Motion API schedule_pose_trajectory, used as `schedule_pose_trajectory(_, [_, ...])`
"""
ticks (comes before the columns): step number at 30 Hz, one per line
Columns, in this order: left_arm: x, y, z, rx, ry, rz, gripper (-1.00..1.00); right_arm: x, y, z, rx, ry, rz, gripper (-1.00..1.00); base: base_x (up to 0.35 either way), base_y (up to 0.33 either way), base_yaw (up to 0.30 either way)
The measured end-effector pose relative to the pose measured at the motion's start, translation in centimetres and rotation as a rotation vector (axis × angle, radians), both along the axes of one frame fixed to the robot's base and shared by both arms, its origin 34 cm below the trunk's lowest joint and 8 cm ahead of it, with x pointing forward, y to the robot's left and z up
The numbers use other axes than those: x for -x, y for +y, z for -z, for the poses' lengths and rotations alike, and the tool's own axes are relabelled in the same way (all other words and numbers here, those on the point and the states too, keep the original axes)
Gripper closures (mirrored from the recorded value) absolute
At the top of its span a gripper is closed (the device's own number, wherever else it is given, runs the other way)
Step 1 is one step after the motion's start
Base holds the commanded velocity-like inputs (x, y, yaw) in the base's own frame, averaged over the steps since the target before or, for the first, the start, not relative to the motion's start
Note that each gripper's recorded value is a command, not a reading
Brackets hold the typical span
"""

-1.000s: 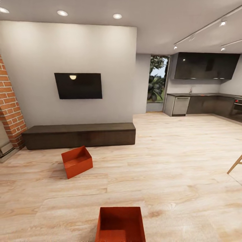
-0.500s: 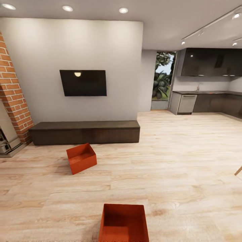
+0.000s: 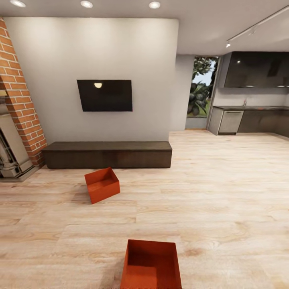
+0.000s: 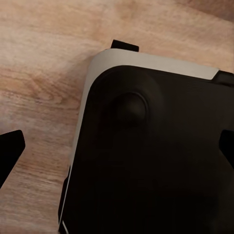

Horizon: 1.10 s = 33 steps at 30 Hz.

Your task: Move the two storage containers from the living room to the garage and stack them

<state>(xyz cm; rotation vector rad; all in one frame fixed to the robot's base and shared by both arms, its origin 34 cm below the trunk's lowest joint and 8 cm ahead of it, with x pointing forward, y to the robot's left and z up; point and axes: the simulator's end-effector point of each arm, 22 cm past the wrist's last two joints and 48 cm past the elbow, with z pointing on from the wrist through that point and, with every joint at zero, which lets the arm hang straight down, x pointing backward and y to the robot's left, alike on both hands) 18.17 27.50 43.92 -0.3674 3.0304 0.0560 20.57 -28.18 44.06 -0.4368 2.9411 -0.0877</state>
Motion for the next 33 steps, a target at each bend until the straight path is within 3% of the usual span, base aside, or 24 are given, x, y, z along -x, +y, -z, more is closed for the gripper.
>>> schedule_pose_trajectory(33, [2.0,0.1,0.2,-0.001,0.052,0.001,-1.0,2.1,0.2,0.3,-0.005,0.058,0.007,-1.0,0.0,0.0,-0.036])
